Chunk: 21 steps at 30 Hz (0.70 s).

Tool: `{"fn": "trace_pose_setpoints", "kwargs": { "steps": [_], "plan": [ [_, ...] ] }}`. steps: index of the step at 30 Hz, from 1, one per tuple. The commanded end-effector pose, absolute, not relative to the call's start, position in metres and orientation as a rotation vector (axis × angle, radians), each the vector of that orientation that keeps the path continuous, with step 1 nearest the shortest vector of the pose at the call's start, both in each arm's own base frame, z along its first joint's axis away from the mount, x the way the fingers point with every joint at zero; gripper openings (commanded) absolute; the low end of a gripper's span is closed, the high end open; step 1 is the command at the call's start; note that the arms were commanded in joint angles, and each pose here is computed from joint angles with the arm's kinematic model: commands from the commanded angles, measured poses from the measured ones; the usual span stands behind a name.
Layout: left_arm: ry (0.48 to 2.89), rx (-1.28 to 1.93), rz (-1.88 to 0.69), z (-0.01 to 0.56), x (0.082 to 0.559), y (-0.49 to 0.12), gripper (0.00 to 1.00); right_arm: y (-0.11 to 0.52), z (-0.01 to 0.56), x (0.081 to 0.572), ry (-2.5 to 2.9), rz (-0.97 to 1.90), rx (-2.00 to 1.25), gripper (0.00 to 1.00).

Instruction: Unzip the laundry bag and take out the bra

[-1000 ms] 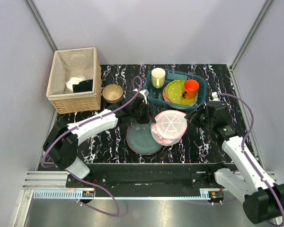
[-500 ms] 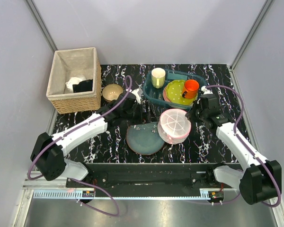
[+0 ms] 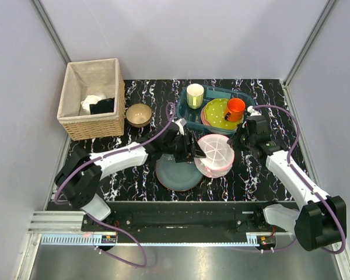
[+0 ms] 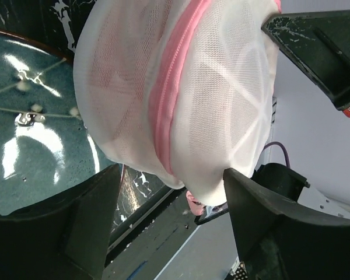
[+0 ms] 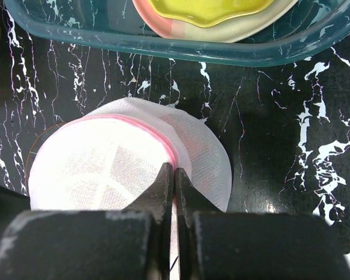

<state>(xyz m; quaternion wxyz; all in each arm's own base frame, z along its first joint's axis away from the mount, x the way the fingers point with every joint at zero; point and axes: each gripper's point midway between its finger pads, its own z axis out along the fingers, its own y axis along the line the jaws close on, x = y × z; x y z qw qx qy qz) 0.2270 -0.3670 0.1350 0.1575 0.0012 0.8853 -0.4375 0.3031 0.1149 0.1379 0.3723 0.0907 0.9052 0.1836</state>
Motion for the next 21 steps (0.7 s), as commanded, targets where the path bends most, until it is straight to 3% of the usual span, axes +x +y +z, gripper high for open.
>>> {"fn": "trace_pose_setpoints", "kwargs": {
  "steps": [1, 2, 3, 4, 5, 6, 7, 10, 11, 14, 21],
  "plan": [
    [2.384, -0.002, -1.408, 0.165, 0.242, -0.389, 0.71, 0.12, 0.15, 0.309, 2.271, 0.509, 0.204, 0.0],
    [2.378, -0.015, -1.411, 0.165, 0.245, -0.39, 0.69, 0.122, 0.151, 0.308, 2.269, 0.517, 0.193, 0.0],
    [2.381, -0.022, -1.417, 0.163, 0.246, -0.392, 0.59, 0.121, 0.15, 0.307, 2.271, 0.516, 0.192, 0.0],
    [2.359, -0.014, -1.441, 0.167, 0.248, -0.396, 0.28, 0.121, 0.152, 0.307, 2.266, 0.515, 0.19, 0.0],
    [2.364, -0.005, -1.437, 0.163, 0.251, -0.399, 0.11, 0.12, 0.15, 0.307, 2.27, 0.51, 0.192, 0.0],
    [2.367, -0.007, -1.424, 0.162, 0.253, -0.4, 0.0, 0.119, 0.155, 0.308, 2.263, 0.506, 0.2, 0.0],
    [2.391, -0.01, -1.405, 0.158, 0.253, -0.399, 0.0, 0.117, 0.155, 0.303, 2.29, 0.499, 0.227, 0.1],
    [2.376, -0.018, -1.366, 0.165, 0.258, -0.395, 0.0, 0.121, 0.179, 0.292, 2.32, 0.532, 0.226, 0.58],
    [2.36, -0.02, -1.362, 0.173, 0.259, -0.394, 0.0, 0.121, 0.188, 0.289, 2.313, 0.543, 0.225, 0.68],
    [2.341, -0.055, -1.308, 0.189, 0.267, -0.39, 0.0, 0.122, 0.227, 0.276, 2.224, 0.603, 0.23, 0.69],
    [2.301, -0.225, -1.158, 0.222, 0.281, -0.363, 0.0, 0.174, 0.294, 0.231, 2.101, 1.017, 0.104, 0.55]
  ]
}}
